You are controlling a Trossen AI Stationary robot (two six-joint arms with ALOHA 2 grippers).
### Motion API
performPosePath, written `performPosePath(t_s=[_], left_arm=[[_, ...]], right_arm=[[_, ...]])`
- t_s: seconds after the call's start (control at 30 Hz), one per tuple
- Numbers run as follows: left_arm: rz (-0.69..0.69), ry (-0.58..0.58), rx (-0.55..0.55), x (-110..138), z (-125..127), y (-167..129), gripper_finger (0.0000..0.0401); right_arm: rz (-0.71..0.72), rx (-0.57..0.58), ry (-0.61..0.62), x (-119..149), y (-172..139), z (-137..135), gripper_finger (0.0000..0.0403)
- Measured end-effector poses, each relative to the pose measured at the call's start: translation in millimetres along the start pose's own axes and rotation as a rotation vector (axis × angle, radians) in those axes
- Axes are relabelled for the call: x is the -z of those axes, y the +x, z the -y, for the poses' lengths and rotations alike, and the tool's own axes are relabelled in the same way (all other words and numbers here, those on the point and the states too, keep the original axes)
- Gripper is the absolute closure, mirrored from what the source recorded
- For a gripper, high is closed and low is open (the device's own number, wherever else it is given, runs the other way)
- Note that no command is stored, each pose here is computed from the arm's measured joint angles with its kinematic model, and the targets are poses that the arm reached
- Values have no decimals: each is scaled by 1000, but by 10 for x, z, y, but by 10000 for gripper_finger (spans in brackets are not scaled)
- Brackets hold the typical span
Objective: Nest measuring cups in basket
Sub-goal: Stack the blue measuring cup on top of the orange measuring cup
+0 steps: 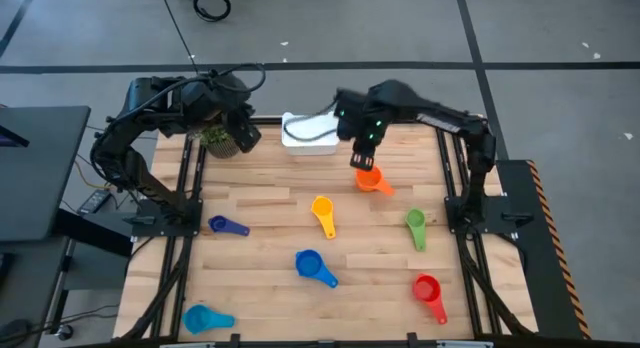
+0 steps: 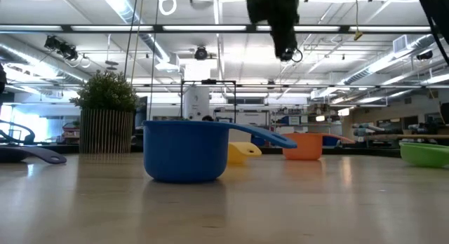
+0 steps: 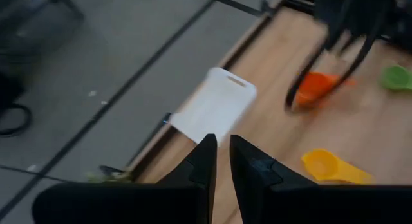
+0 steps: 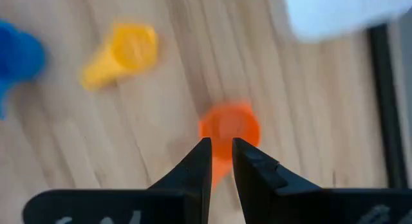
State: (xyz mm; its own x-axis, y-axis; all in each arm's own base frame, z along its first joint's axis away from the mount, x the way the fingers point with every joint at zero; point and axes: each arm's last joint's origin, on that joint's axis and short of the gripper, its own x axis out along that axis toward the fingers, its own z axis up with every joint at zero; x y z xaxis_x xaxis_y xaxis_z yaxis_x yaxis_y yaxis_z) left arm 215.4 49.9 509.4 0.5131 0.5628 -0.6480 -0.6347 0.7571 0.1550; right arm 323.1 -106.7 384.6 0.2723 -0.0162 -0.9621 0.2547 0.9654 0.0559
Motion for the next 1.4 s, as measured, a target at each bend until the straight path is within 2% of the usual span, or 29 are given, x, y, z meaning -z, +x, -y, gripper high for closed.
performPosePath(t_s=[0.2,0.33,0.57,0.73,0.8,0.93,1.17,1.3,1.4], left_arm=[[-27,0,100,8,29,-1,351],[-40,-2,145,11,42,-3,351],[-65,-3,239,19,68,-9,351],[-120,7,445,38,140,-37,351],[-140,46,530,48,217,-47,351],[-182,190,665,118,470,-47,351],[-330,360,735,432,1139,227,351],[-341,348,757,629,1503,442,354],[-357,326,785,774,1692,559,380]], right_arm=[[302,81,-75,158,-856,-149,336],[446,138,-141,491,-1258,-244,336],[590,193,-194,1021,-1724,-368,336],[669,191,-258,1314,-1934,-408,336],[691,194,-280,1404,-1991,-411,336],[736,201,-312,1579,-2098,-406,336],[788,199,-317,1778,-2209,-387,336],[799,198,-317,1819,-2230,-383,336],[802,198,-317,1833,-2236,-382,335]])
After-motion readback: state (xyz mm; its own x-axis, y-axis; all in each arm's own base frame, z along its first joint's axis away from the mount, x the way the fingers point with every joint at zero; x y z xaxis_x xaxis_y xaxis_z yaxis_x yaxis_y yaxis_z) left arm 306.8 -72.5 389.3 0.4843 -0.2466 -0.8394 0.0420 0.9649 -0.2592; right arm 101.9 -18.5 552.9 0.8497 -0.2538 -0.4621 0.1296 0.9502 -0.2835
